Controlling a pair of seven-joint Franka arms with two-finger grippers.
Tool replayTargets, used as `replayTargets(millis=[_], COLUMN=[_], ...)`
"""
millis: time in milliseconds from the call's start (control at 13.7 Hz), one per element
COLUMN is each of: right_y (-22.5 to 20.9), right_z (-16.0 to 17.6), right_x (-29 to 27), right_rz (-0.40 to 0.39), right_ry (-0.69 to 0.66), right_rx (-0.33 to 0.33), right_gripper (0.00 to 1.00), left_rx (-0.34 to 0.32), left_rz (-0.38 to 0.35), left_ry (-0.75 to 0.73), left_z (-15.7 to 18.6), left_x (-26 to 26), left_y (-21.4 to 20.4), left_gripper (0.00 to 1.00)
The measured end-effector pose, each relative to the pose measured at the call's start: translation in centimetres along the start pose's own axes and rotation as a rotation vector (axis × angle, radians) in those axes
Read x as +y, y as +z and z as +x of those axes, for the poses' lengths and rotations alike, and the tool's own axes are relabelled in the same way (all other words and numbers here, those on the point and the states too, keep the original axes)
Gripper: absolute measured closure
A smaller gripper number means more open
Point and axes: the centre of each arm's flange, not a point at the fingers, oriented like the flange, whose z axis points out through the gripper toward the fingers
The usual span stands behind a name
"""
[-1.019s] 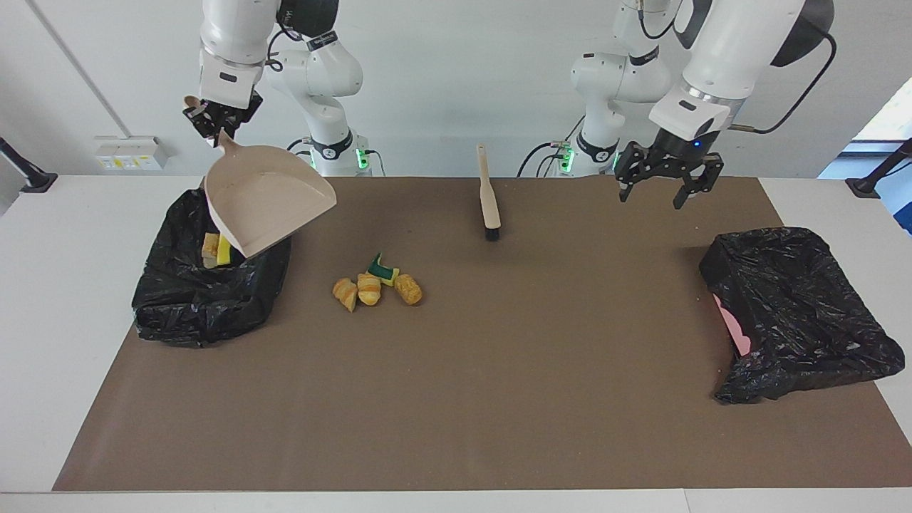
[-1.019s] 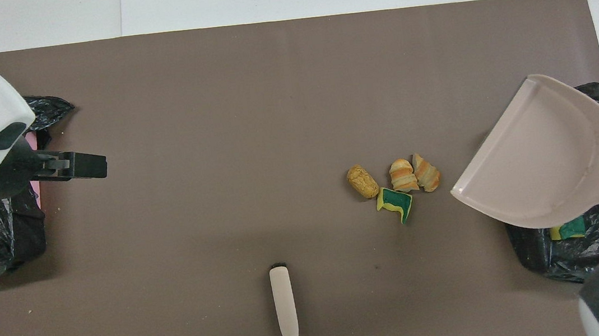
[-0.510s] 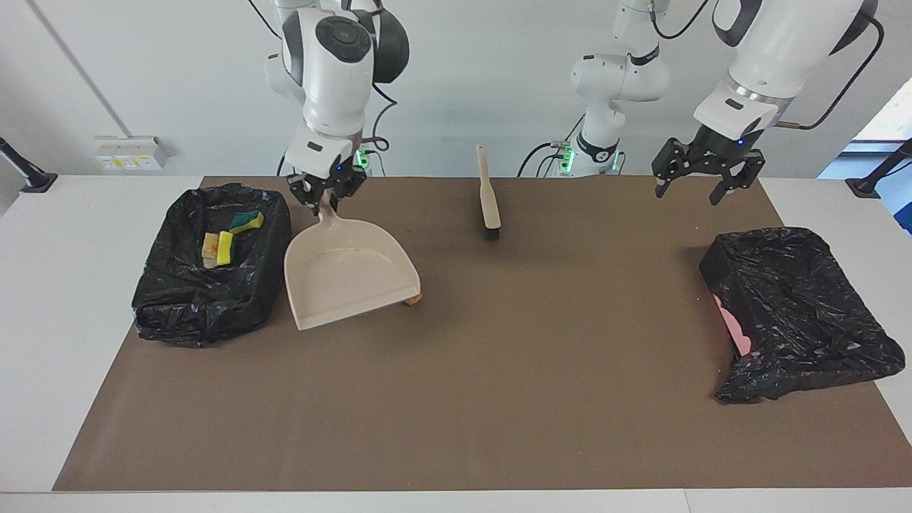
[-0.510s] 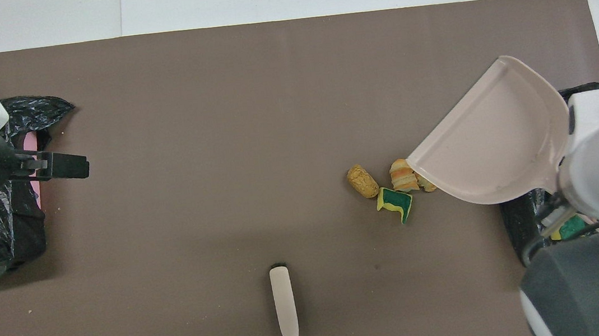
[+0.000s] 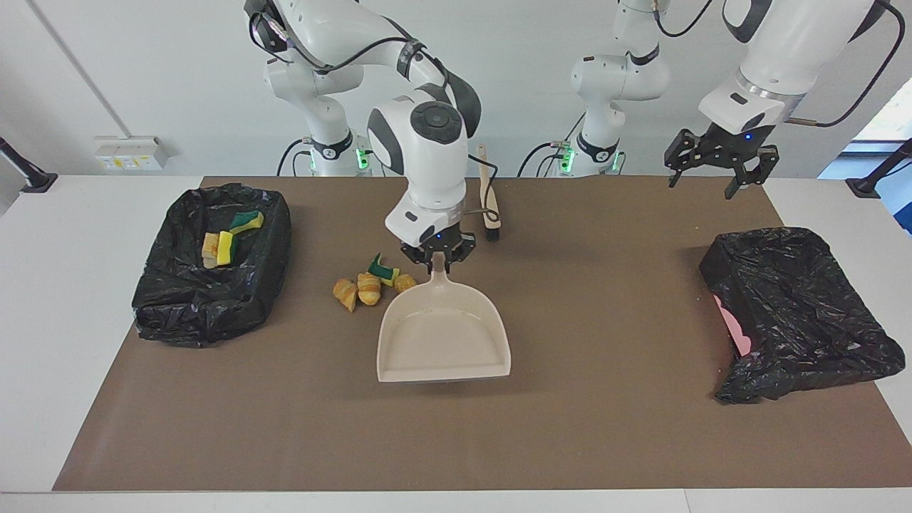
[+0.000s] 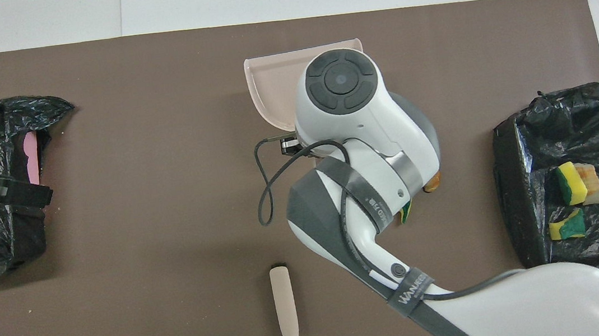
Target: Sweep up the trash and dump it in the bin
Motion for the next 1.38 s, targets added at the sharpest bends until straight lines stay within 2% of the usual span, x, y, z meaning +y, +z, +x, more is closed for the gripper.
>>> replayTargets(millis=[291,728,873,1019,1092,1310,1383], right_y=[6.1,10.3,10.1,8.0,6.1,1.6,0.8], right_z=[0.7,-0.3,-0.2,-0.2,-0.7,-4.9,-6.9], right_x=[-5.6,-8.1,-8.1,-7.7,-7.6,-8.0,-8.1], right_rz=[0.086,0.093,0.093,0.082,0.079,0.107,0.105], right_ry=[0.029,-0.002,-0.007,-0.012,-0.012,-0.017,-0.025], right_rx=[0.020,-0.009,-0.001,0.002,-0.001,-0.052,-0.067], right_gripper=[0.68,0.68,0.64,0.48,0.33,0.00,0.00], left_rx=[0.005,0.012,0.013,0.013,0.013,0.014,0.017], left_rz=[0.004,0.007,0.007,0.007,0.007,0.007,0.008], left_ry=[-0.007,-0.030,-0.030,-0.027,-0.023,-0.016,-0.015], left_z=[-0.1,-0.5,-0.5,-0.5,-0.5,-0.4,-0.3], left_x=[-0.5,-1.7,-1.7,-1.5,-1.3,-1.0,-0.9], left_y=[-0.2,-0.6,-0.6,-0.7,-0.7,-0.7,-0.7], left_gripper=[0.00,0.00,0.00,0.00,0.00,0.00,0.00])
